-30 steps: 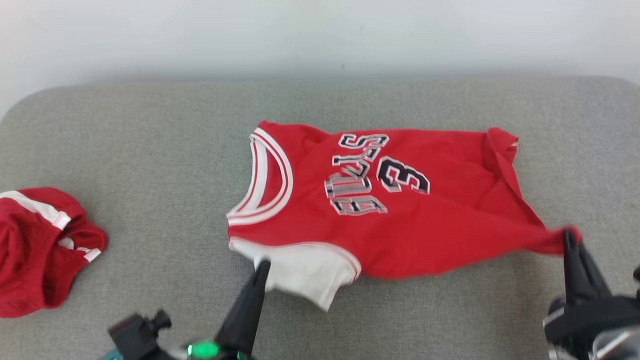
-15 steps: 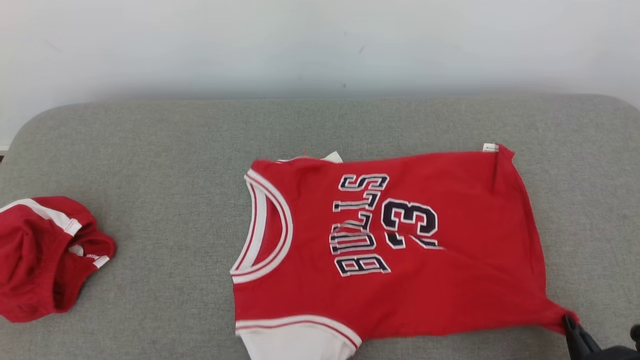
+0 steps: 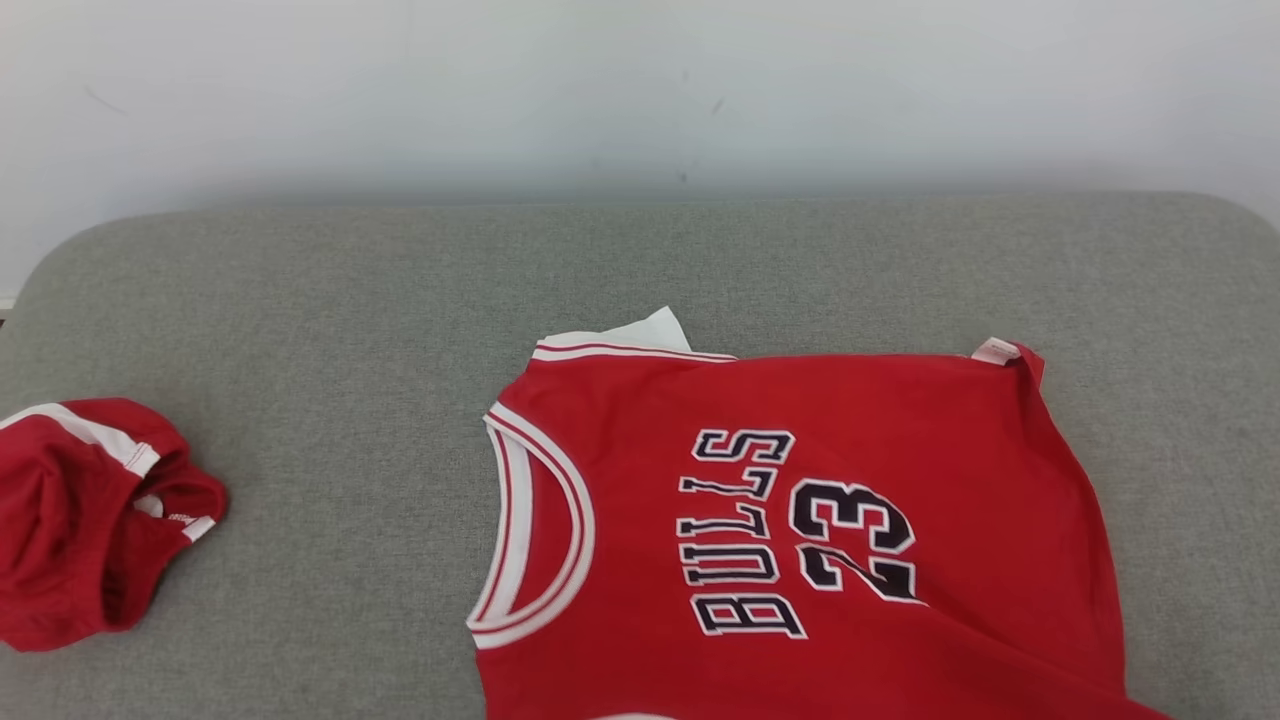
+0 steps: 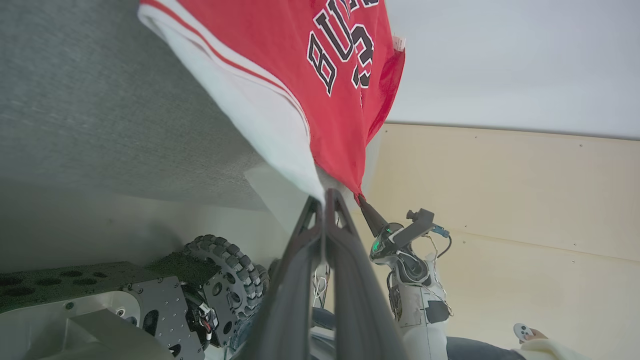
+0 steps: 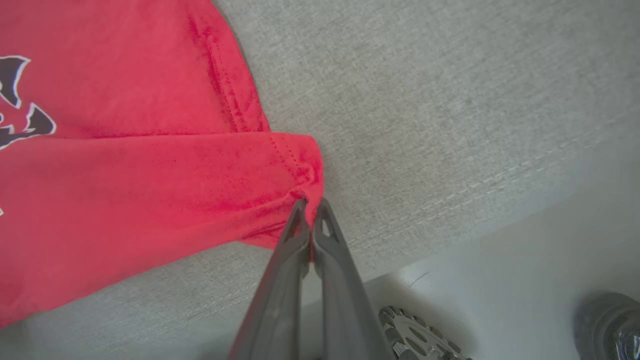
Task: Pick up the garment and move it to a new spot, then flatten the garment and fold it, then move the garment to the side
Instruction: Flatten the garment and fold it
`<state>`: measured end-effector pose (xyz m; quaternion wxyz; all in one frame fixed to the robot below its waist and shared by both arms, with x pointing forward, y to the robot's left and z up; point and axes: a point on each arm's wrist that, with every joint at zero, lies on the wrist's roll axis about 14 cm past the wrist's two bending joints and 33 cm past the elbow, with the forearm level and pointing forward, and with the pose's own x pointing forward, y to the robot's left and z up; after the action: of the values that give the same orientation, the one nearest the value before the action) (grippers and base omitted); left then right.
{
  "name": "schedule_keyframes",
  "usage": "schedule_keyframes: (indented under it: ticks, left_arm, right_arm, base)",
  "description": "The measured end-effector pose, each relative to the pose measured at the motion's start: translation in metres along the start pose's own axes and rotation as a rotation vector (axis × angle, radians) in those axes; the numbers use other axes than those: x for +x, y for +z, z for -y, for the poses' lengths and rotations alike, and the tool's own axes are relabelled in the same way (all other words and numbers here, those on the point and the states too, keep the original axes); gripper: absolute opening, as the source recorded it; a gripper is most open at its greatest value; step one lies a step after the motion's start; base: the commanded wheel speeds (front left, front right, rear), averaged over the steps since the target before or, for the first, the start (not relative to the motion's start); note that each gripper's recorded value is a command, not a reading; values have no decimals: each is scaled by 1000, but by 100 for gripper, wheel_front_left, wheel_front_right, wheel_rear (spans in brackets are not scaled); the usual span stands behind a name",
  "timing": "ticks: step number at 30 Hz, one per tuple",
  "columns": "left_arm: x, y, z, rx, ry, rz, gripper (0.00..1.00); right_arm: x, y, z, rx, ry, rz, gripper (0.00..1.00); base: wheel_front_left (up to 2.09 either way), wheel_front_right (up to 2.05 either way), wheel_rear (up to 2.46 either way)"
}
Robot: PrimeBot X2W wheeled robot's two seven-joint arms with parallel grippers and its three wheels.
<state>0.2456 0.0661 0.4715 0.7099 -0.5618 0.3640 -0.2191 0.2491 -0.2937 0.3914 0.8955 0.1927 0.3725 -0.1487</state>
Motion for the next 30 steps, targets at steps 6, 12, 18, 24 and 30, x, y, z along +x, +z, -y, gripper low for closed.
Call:
schedule_keyframes:
  ticks: [6,12,18,24,30]
  left_arm:
    - [3,-1,2,2,-10,-16,0]
    - [11,28,11,62,-51,97,0]
    - [32,61,29,206,-111,210,0]
    - [58,81,43,300,-146,292,0]
    - [73,97,52,347,-166,358,0]
  right_arm:
    - [-4,-7,12,44,-23,-29,0]
    - [1,23,-4,71,30,115,0]
    - [12,46,-38,98,135,224,0]
    - [17,66,-62,151,216,315,0]
    - [16,78,-68,199,245,382,0]
  base:
    - [0,0,0]
    - [0,0,0]
    - [0,0,0]
    - [0,0,0]
    - [0,0,0]
